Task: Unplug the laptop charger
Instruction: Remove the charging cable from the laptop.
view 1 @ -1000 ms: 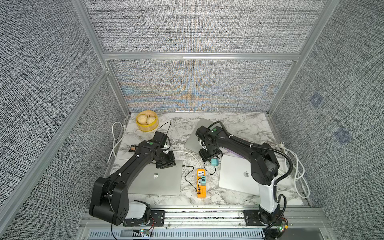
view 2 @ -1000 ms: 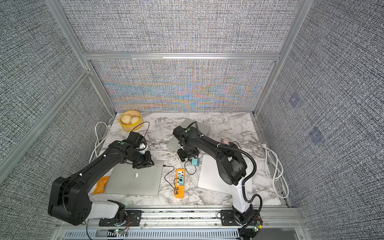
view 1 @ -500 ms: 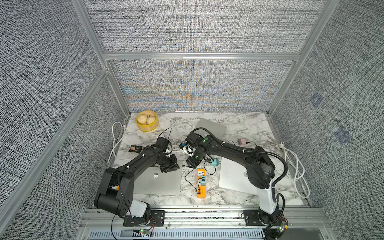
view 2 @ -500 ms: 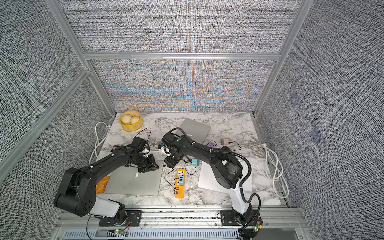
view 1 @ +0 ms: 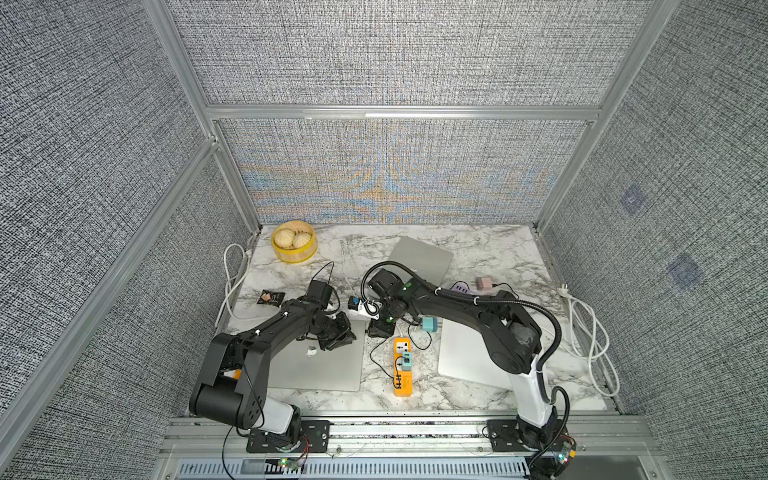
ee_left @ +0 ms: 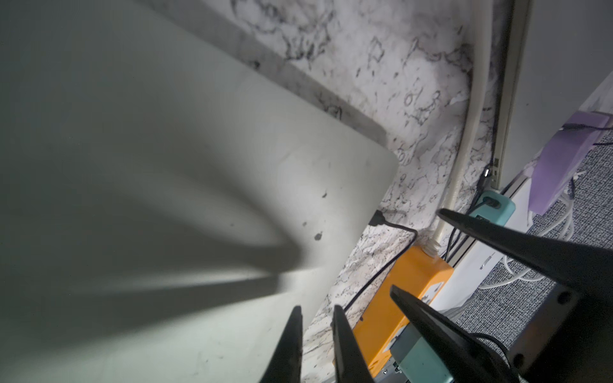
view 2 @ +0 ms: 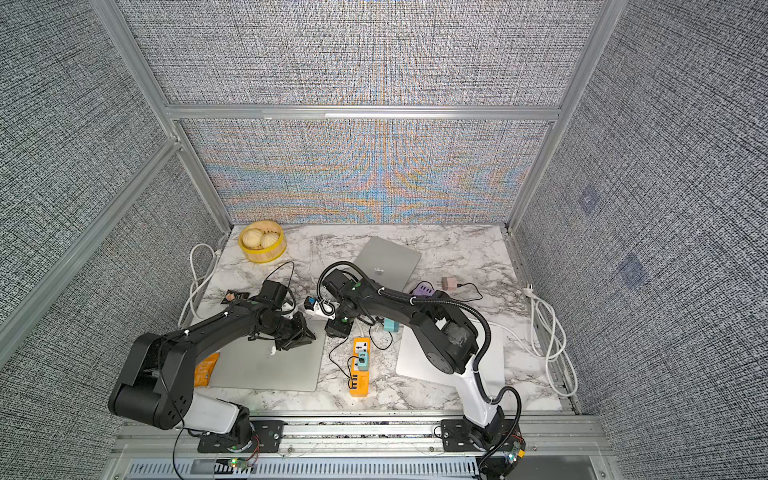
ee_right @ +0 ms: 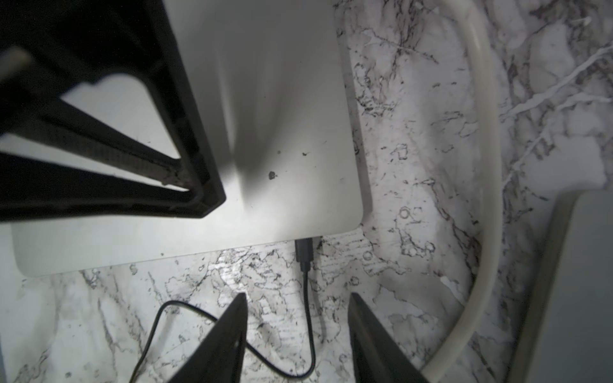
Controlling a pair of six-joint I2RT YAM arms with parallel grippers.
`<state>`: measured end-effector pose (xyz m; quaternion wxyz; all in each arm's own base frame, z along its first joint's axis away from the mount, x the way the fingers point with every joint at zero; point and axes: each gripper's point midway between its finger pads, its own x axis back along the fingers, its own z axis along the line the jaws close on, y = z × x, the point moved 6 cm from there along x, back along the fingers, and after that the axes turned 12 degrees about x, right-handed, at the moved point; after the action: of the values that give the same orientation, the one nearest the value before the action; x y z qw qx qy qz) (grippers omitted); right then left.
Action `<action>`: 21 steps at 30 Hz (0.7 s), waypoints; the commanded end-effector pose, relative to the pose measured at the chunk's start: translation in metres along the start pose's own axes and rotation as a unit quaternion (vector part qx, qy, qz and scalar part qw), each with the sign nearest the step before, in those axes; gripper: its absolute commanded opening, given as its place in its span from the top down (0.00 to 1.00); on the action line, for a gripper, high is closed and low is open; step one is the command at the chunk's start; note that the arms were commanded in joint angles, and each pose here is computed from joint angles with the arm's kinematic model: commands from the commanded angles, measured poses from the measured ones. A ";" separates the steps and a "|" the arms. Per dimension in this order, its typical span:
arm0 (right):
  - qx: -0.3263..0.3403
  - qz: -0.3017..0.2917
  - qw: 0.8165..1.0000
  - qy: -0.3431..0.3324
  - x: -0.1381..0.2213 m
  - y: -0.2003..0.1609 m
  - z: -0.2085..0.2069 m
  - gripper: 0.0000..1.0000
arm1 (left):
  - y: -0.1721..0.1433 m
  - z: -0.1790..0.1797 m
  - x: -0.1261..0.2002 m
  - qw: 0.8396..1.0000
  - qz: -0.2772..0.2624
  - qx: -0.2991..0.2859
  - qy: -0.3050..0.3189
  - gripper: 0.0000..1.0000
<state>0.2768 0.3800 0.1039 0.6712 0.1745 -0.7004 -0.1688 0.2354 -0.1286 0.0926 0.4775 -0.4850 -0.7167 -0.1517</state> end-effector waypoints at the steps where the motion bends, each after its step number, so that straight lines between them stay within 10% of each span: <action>1: 0.017 -0.002 1.000 -0.011 -0.004 0.002 -0.004 0.51 | 0.003 0.000 0.000 1.000 0.002 0.006 -0.014 0.82; 21: 0.048 0.009 0.999 -0.025 -0.023 -0.002 -0.004 0.67 | 0.015 0.011 -0.007 0.998 0.012 0.039 -0.046 0.82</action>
<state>0.2816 0.3857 0.0837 0.6487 0.1886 -0.7245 -0.1370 0.2402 -0.1185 0.0780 0.4674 -0.4843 -0.7336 -0.0943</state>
